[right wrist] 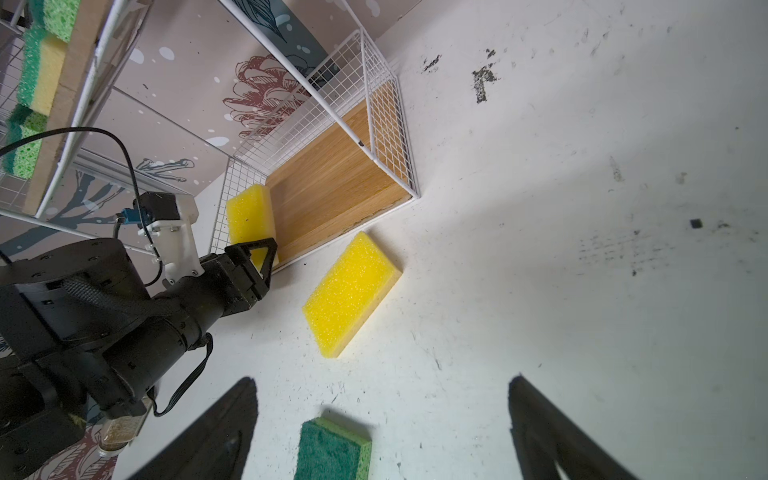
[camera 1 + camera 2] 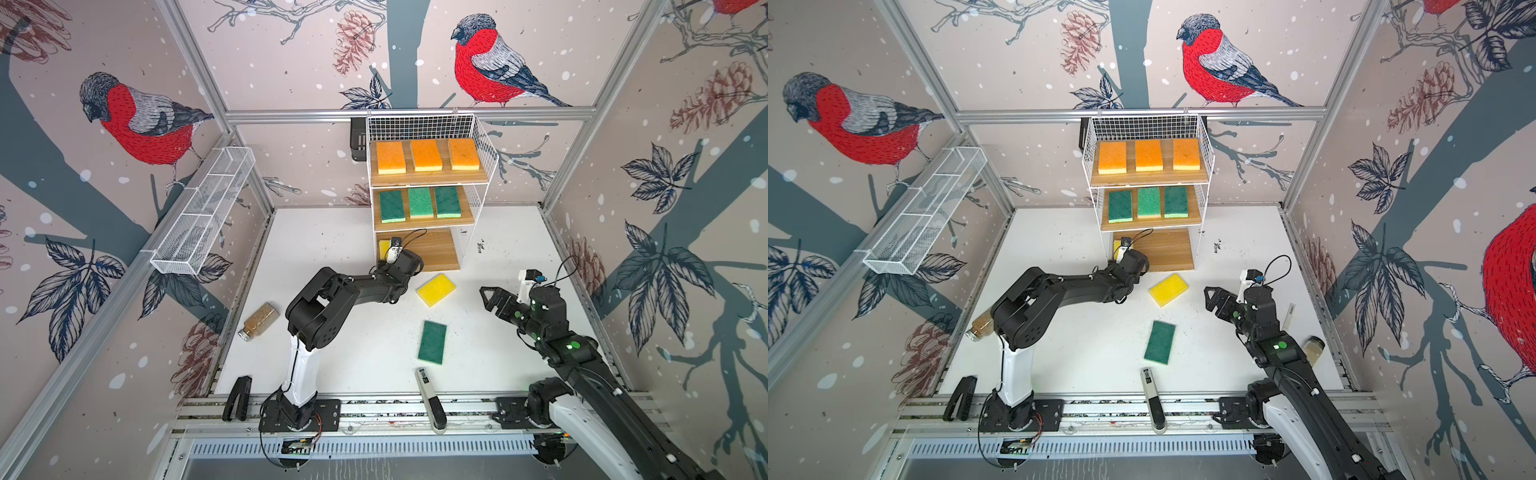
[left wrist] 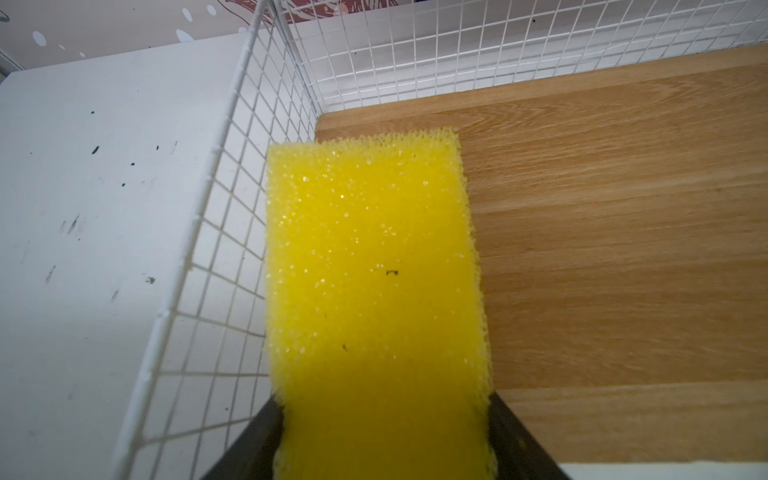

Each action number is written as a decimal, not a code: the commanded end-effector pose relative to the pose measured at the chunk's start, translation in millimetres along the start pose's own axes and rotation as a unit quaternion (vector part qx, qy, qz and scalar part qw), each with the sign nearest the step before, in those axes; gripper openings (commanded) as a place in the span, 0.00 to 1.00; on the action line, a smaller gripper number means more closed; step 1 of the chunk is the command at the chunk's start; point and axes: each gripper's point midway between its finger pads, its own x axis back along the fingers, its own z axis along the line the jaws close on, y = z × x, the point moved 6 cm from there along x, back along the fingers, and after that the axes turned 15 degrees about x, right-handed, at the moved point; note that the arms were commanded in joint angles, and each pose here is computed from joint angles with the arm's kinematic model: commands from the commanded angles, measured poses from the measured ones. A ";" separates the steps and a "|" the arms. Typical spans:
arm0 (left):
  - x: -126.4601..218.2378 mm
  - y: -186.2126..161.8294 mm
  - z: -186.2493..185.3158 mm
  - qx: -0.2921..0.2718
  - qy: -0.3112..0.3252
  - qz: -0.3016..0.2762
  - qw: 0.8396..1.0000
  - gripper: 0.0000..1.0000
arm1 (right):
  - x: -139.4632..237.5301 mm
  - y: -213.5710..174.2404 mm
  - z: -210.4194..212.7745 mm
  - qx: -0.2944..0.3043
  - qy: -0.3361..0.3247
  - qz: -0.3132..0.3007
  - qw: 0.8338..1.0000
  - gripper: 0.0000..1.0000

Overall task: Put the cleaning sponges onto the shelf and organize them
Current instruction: 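Lower the yellow sponge onto the bottom shelf with the left gripper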

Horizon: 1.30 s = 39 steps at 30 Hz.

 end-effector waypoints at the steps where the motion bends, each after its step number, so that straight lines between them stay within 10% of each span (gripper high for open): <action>1: -2.7 7.0 -8.8 0.009 -0.018 -0.015 1.000 0.63 | -2.2 4.9 4.1 -0.002 0.014 -0.010 1.000 0.94; 39: -32.4 3.2 -7.7 0.022 0.046 -0.006 0.999 0.71 | -7.1 -4.1 3.6 0.000 0.019 0.004 1.000 0.94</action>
